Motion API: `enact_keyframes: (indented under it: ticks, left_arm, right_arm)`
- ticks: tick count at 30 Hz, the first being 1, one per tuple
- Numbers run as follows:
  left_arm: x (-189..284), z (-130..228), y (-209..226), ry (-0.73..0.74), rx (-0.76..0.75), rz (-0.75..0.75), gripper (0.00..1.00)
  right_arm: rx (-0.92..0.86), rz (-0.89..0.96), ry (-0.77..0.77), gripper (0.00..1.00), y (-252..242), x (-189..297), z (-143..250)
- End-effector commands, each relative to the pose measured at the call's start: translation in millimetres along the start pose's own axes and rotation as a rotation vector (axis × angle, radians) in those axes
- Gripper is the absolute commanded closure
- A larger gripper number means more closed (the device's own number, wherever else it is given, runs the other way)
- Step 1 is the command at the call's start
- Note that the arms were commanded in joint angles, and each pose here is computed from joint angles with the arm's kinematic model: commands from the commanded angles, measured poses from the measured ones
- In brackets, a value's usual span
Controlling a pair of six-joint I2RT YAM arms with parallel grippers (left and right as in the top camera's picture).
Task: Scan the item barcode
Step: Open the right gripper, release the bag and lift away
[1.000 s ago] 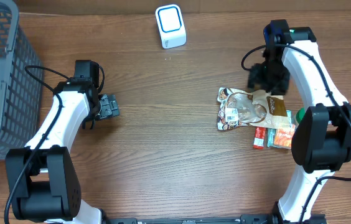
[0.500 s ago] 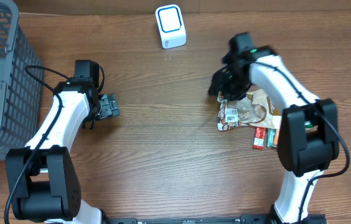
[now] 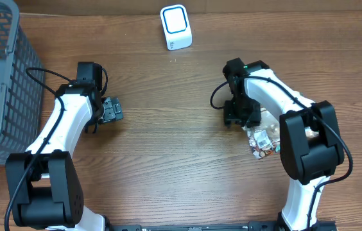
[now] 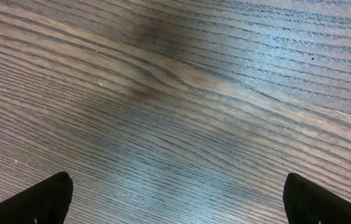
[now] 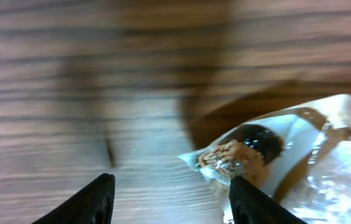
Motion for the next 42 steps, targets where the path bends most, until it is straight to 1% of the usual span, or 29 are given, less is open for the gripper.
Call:
enact_keyframes:
  ticks: [1,9,18,20,22,23,42]
  left_arm:
    - [-0.1,-4.3,2.2,-0.006,-0.014,-0.014,0.00]
    - [-0.1,-4.3,2.2,-0.006,-0.014,-0.014,0.00]
    - [-0.1,-4.3,2.2,-0.006,-0.014,-0.014,0.00]
    - [-0.1,-4.3,2.2,-0.006,-0.014,-0.014,0.00]
    - [-0.1,-4.3,2.2,-0.006,-0.014,-0.014,0.00]
    - [-0.1,-4.3,2.2,-0.006,-0.014,-0.014,0.00]
    - [-0.1,-4.3,2.3,-0.006,-0.014,-0.014,0.00]
  right_arm:
    - [-0.007,0.049,-0.036,0.40,-13.4,1.7,-7.5]
    - [-0.014,-0.018,-0.139,0.38,-9.2,39.6,-15.6]
    - [-0.019,-0.096,-0.229,0.30,2.1,46.2,-30.6]
    - [-0.019,-0.101,-0.237,0.25,3.1,46.6,-32.0]
    - [-0.019,-0.100,-0.236,0.16,2.8,46.6,-31.7]
    - [-0.019,-0.100,-0.236,0.00,2.9,46.6,-31.8]
    - [-0.022,-0.138,-0.294,0.00,9.1,50.0,-41.5]
Point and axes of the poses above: each gripper's point midway between its finger pads, its own x axis back along the fingers, its own y axis along the line the jaws close on, z = x × y, the point moved 7 cm from there along x, back along the fingers, and after that the axes turned 13 degrees about -x, right-handed, at the moved point
